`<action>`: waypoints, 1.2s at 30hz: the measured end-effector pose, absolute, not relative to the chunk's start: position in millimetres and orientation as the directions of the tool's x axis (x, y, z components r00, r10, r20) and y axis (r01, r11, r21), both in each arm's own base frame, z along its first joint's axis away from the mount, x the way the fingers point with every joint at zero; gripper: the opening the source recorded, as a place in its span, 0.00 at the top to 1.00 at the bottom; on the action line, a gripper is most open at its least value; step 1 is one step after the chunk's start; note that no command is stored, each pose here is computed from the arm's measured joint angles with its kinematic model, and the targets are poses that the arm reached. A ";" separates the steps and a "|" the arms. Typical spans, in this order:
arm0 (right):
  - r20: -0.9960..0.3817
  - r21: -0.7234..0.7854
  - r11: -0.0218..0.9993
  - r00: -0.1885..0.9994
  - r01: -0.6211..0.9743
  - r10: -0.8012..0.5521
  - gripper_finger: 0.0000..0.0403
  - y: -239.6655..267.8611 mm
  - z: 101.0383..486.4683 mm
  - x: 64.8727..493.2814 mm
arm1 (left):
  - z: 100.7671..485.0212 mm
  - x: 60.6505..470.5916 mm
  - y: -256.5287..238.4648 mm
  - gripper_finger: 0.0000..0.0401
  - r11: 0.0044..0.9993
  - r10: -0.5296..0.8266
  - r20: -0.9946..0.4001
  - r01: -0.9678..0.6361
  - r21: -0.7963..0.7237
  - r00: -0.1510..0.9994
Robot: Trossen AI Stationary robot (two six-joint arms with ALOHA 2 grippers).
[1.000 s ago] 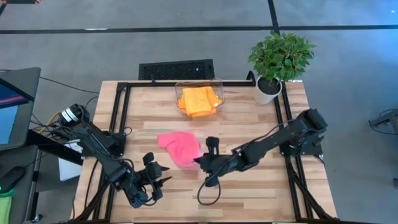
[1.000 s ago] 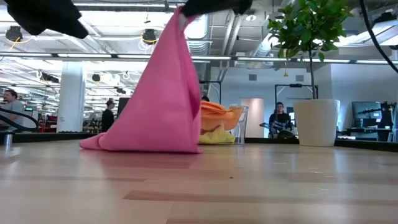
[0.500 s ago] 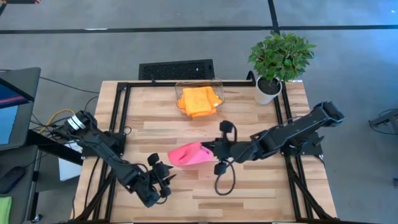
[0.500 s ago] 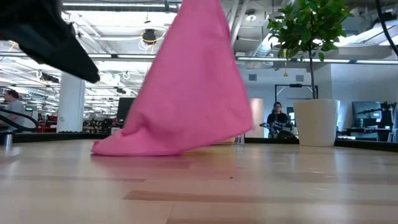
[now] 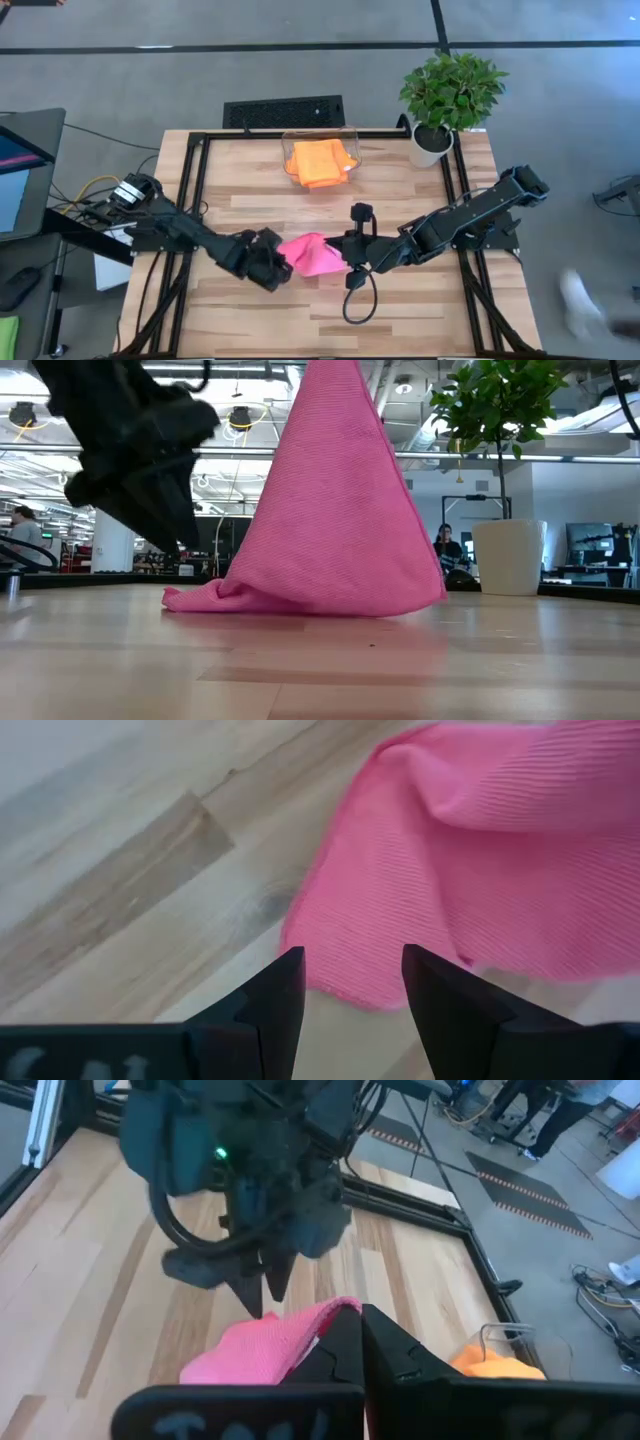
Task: Fold microfiber towels
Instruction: Fold the pink towel
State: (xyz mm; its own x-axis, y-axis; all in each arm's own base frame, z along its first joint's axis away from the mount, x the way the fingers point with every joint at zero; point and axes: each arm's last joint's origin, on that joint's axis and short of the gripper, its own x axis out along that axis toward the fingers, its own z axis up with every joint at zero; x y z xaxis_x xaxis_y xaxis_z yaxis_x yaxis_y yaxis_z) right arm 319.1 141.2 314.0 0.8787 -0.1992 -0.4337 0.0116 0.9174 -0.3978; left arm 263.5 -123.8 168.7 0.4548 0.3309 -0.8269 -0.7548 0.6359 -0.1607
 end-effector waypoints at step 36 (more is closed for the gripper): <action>-0.448 -0.418 0.908 0.871 -0.005 -0.201 0.98 140.7 313.2 317.6 | 127.6 274.2 -106.7 0.93 0.645 0.374 -0.851 -0.763 -0.048 0.370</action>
